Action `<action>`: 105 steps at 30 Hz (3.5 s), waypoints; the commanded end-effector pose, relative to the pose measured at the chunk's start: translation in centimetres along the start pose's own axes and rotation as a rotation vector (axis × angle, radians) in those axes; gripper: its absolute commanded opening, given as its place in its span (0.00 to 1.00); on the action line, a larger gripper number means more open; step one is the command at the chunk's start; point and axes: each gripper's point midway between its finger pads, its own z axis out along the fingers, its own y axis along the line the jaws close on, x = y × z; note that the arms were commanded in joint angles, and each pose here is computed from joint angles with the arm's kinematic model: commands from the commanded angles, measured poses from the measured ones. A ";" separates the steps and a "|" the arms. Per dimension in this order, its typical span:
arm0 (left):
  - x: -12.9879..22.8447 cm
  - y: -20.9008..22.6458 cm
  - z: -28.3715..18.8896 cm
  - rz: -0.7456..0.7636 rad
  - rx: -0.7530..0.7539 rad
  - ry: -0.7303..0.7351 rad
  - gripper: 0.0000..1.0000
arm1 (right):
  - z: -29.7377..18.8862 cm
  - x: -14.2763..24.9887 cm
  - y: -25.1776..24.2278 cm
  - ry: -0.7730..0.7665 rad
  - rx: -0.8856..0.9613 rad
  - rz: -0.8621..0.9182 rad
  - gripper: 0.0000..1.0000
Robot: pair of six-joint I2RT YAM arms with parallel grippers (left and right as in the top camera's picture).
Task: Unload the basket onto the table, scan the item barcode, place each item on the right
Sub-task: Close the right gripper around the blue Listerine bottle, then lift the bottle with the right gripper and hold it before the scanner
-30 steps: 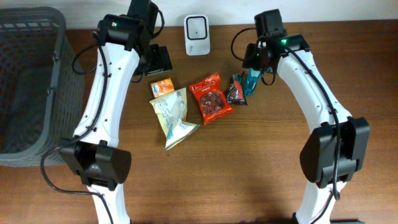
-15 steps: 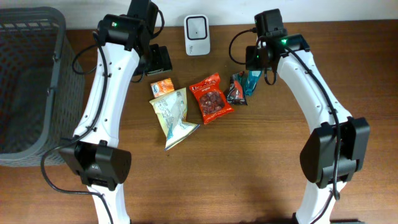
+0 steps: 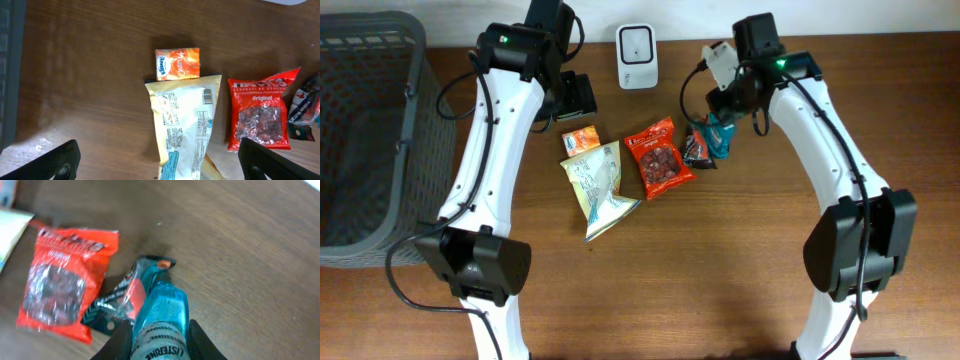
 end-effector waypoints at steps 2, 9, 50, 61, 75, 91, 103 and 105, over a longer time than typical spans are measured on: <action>-0.4 0.2 -1.2 -0.008 0.011 -0.031 0.99 | -1.4 0.2 -1.7 -0.072 -0.105 -0.095 0.23; -0.4 0.2 -1.2 -0.008 0.011 -0.031 0.99 | -1.8 2.5 -3.4 -0.024 -0.112 -0.088 0.78; -0.4 0.2 -1.2 -0.008 0.011 -0.032 0.99 | -1.3 4.6 -4.0 0.138 0.436 1.339 0.65; -0.4 0.2 -1.2 -0.008 0.011 -0.031 0.99 | -1.2 4.6 -3.5 0.166 0.402 1.304 0.50; -0.4 0.2 -1.2 -0.008 0.011 -0.031 0.99 | -0.9 4.0 -3.2 0.164 0.357 1.264 0.24; -0.4 0.2 -1.2 -0.008 0.011 -0.031 0.99 | -1.0 0.7 -3.4 0.162 0.190 0.278 0.20; -0.4 0.2 -1.2 -0.008 0.011 -0.031 0.99 | -0.4 1.8 -5.2 0.154 0.165 0.423 0.90; -0.4 0.2 -1.2 -0.008 0.011 -0.031 0.99 | -1.3 1.3 -5.8 0.131 0.200 0.505 0.93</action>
